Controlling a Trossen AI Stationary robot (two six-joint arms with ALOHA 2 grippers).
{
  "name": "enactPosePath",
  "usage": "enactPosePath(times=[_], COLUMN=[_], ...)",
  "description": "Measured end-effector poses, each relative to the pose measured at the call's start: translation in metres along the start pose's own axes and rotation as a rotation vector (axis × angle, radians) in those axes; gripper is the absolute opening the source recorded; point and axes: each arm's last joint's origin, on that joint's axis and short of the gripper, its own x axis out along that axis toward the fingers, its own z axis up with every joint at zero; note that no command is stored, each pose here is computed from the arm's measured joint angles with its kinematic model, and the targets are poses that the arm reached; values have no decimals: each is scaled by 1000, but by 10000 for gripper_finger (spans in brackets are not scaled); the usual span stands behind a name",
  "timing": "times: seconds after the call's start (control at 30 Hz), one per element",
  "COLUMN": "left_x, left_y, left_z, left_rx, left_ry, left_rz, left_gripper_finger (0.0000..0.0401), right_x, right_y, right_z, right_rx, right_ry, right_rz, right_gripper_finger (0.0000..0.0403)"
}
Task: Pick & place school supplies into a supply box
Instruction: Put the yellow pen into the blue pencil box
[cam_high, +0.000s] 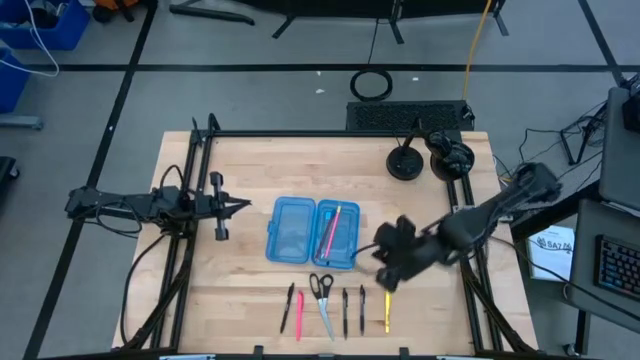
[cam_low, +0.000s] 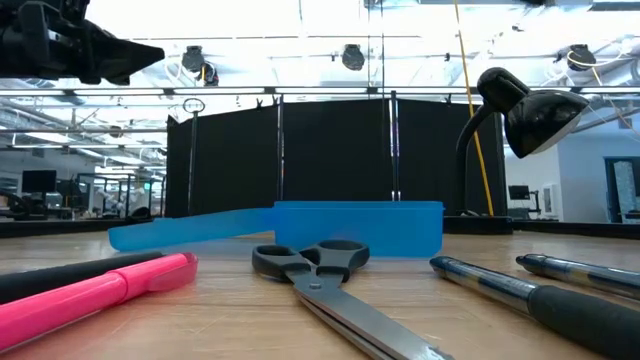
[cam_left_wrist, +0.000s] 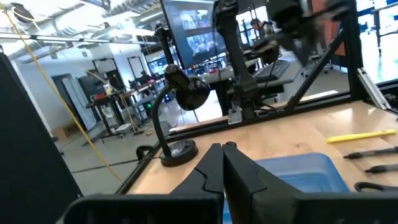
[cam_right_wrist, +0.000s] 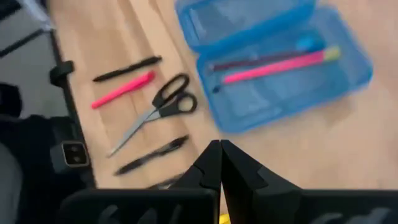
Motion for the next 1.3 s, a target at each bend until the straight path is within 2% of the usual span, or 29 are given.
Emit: enactPosePath(times=[0.1,0.23,0.5,0.67,0.8,0.97,1.13,1.3], left_x=[0,0,0,0,0,0,0,0], left_y=[0,1,1,1,1,1,1,1], left_z=[1,4,4,4,4,4,4,3], left_rx=[15,57,116,123,123,123,122,123], left_ry=[-6,-36,-42,-34,-34,-35,-36,-33], left_rz=[3,15,19,19,19,17,15,15], left_gripper_finger=[19,29,30,31,31,31,31,31], right_x=[11,26,59,74,81,95,109,124], right_y=[26,43,51,53,54,47,30,16], right_z=[-6,-25,-80,-93,-91,-92,-98,-99], right_rx=[162,393,719,758,779,805,830,872], right_ry=[63,138,162,231,218,212,202,245], right_rz=[-24,-66,-402,-452,-412,-409,-479,-505], right_gripper_finger=[0,0,0,0,21,94,178,224])
